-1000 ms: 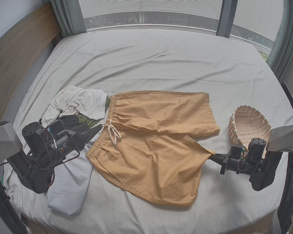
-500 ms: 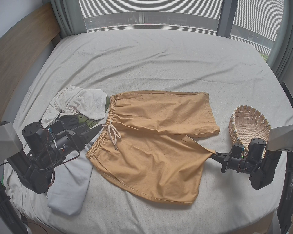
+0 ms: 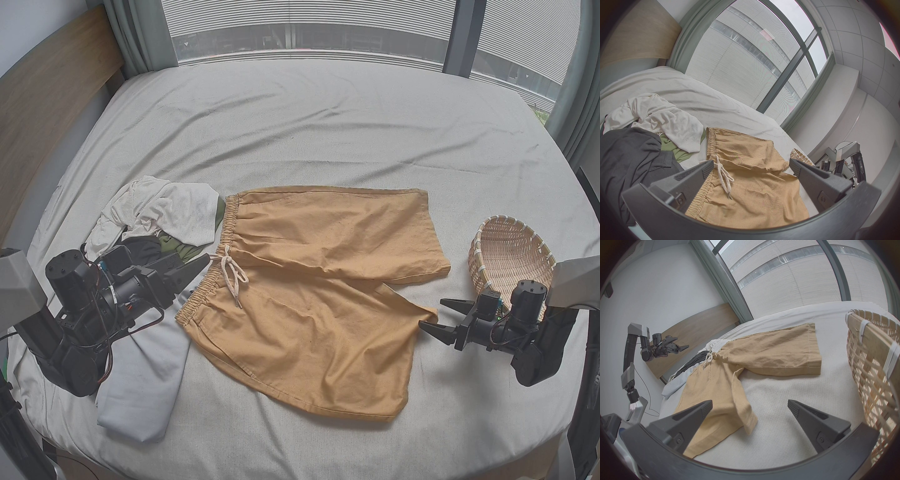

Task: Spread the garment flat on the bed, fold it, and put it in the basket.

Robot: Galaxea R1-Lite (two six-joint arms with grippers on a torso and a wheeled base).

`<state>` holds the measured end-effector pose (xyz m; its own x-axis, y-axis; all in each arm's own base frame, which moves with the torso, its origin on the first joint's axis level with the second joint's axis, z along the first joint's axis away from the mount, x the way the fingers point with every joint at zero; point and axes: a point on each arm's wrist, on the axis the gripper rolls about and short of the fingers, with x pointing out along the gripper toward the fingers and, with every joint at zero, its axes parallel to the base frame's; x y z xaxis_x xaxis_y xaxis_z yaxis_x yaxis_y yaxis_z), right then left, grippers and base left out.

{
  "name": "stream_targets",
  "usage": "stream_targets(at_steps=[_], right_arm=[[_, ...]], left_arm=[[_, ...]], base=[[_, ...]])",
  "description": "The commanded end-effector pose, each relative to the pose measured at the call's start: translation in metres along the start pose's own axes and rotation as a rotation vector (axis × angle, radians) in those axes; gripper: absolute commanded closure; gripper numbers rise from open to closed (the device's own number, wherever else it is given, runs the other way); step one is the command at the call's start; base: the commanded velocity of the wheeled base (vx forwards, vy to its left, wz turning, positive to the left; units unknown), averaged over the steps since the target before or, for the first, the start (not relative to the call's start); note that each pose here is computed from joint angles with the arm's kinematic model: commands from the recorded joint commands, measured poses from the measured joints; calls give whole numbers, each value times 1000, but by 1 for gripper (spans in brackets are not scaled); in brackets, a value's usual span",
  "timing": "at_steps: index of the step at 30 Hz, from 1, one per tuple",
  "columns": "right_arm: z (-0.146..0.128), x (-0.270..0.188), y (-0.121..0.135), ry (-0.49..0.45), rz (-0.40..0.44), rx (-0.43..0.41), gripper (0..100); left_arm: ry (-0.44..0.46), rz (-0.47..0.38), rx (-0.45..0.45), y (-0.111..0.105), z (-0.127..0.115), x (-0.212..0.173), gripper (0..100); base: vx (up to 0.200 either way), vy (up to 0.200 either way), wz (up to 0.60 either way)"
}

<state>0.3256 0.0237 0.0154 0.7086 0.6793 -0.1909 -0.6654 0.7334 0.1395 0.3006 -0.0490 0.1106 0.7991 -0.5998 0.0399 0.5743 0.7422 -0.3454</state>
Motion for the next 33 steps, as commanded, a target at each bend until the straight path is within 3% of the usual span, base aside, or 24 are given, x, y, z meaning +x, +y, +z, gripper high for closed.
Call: stream_targets(at_steps=[1, 10, 27, 28, 33], right_arm=[[3, 0, -2, -13, -4, 4, 0], [-3, -9, 10, 26, 6, 53, 0], [-11, -12, 1, 39, -23, 19, 0], [-11, -12, 1, 39, -23, 19, 100], [-11, -12, 2, 41, -20, 20, 100]], left_arm=[[-2, 0, 1, 0, 0, 0, 0], [-4, -1, 2, 0, 1, 0, 0], [-5, -3, 3, 0, 1, 0, 0], [-5, -3, 3, 0, 1, 0, 0], [-5, -3, 3, 0, 1, 0, 0]], base=[[0, 0, 0], [0, 0, 0], [0, 0, 0], [0, 0, 0], [0, 0, 0]])
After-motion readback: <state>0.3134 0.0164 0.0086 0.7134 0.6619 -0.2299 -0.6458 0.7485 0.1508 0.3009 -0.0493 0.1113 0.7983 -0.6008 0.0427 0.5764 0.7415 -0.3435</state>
